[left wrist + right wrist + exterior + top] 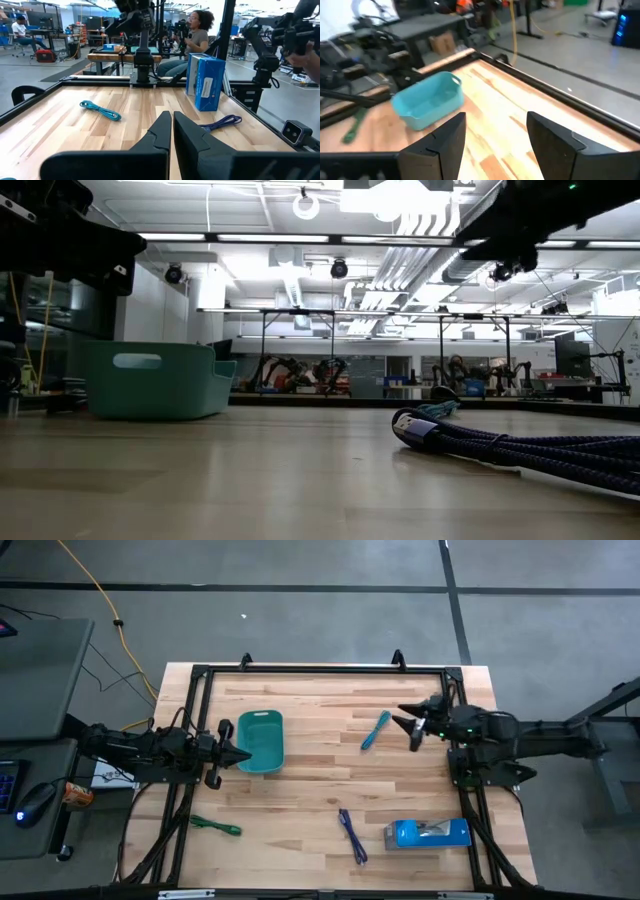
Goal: Pick and place USB-C Cables
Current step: Put the blue charger cable into the bin
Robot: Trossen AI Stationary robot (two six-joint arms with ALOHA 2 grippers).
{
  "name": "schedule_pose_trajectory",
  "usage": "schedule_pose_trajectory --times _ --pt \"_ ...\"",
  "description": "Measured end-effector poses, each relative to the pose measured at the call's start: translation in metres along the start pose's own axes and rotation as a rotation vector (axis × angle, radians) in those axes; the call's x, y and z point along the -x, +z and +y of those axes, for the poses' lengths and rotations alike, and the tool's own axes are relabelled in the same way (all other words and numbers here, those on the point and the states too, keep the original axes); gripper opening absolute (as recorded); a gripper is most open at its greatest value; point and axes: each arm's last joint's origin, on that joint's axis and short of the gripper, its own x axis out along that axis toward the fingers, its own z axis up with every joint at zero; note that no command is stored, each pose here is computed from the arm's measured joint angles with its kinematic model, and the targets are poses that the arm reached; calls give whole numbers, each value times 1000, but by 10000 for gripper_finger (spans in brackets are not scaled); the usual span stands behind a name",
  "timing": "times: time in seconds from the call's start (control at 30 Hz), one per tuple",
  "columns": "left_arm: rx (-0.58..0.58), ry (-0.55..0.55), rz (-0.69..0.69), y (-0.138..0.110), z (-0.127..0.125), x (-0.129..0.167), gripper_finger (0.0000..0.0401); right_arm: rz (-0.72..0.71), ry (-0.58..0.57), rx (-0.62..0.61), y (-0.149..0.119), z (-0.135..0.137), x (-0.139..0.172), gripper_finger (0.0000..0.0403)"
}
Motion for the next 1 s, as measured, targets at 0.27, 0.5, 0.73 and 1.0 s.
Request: schedule_pose_trajectory --times 0.27,0.5,0.73,1.0 --pt "0 0 0 0 0 0 0 125 -134 -182 -16 -6 -31 202" --pt "0 0 0 0 0 0 0 334 -287 -257 -44 -15 -52 202" --pt "0 0 0 0 0 0 0 452 -401 -269 -69 -21 -77 202" --pt "0 0 0 0 0 0 0 449 -541 -311 -88 -32 -100 202"
